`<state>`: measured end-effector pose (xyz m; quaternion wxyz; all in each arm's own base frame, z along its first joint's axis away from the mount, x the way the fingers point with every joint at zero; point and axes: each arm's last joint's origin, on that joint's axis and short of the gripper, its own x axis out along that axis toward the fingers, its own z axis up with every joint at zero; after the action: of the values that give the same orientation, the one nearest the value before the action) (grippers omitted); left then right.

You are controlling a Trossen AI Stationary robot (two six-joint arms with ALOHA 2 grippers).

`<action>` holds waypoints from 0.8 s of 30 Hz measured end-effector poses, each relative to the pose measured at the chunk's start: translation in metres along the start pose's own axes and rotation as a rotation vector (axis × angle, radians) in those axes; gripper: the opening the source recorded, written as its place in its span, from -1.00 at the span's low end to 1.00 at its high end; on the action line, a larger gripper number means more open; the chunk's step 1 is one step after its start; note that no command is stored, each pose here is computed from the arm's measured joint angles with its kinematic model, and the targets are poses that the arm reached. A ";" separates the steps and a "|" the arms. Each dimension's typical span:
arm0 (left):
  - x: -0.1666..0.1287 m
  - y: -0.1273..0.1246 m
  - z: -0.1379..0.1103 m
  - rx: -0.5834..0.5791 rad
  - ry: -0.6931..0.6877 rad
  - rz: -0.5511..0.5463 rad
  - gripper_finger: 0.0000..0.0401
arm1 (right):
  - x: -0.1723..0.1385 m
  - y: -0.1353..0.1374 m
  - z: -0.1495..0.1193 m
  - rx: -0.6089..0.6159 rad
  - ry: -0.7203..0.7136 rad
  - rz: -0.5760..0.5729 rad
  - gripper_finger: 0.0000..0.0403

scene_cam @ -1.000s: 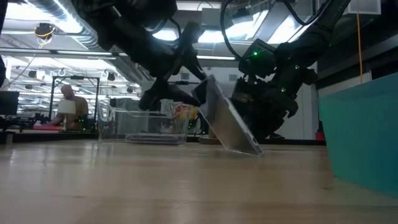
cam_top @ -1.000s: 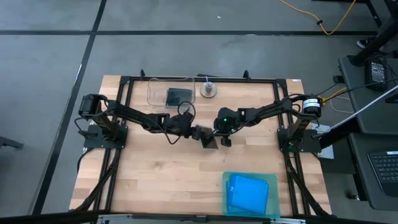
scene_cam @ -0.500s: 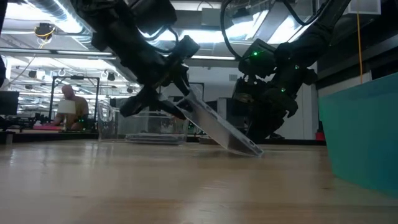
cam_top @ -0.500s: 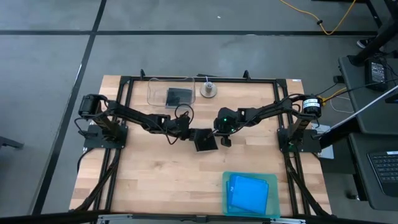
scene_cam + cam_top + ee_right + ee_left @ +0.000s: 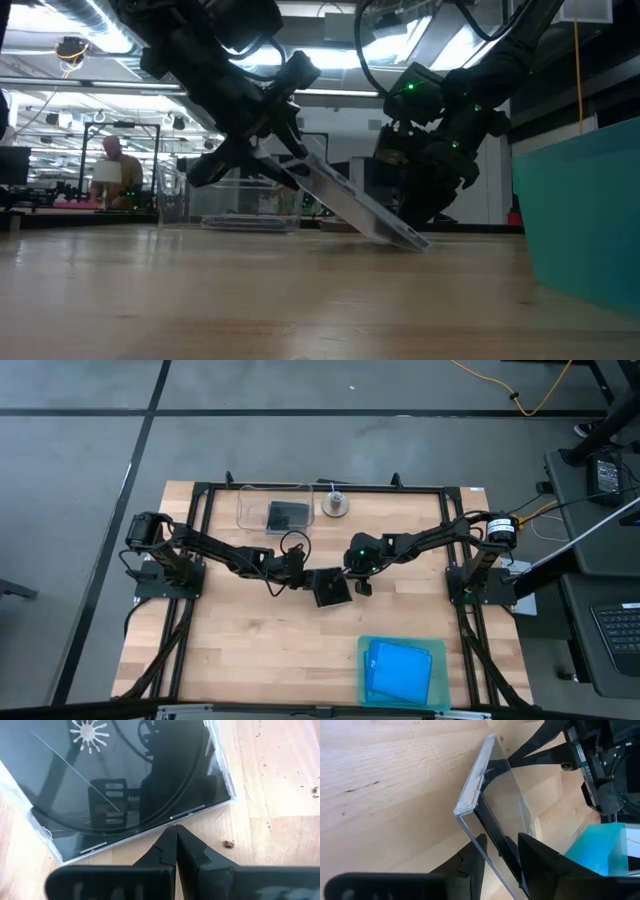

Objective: Pick & place jewel cases by type
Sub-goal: Put the black cd case into the transparent bin

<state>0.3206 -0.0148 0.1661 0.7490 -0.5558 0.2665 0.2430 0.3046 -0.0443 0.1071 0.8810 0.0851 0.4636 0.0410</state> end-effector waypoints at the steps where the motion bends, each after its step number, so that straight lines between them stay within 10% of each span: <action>1: 0.000 0.000 0.000 0.001 0.000 0.000 -0.48 | 0.000 0.000 0.000 0.000 0.001 0.000 -0.97; 24: -0.003 -0.017 0.004 0.100 -0.053 -0.171 -0.84 | -0.080 0.007 0.002 -0.032 0.052 -0.199 -0.97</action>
<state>0.3300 -0.0159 0.1813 0.8007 -0.5319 0.2096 0.1792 0.2607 -0.0492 0.1741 0.8696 0.0232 0.4919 -0.0371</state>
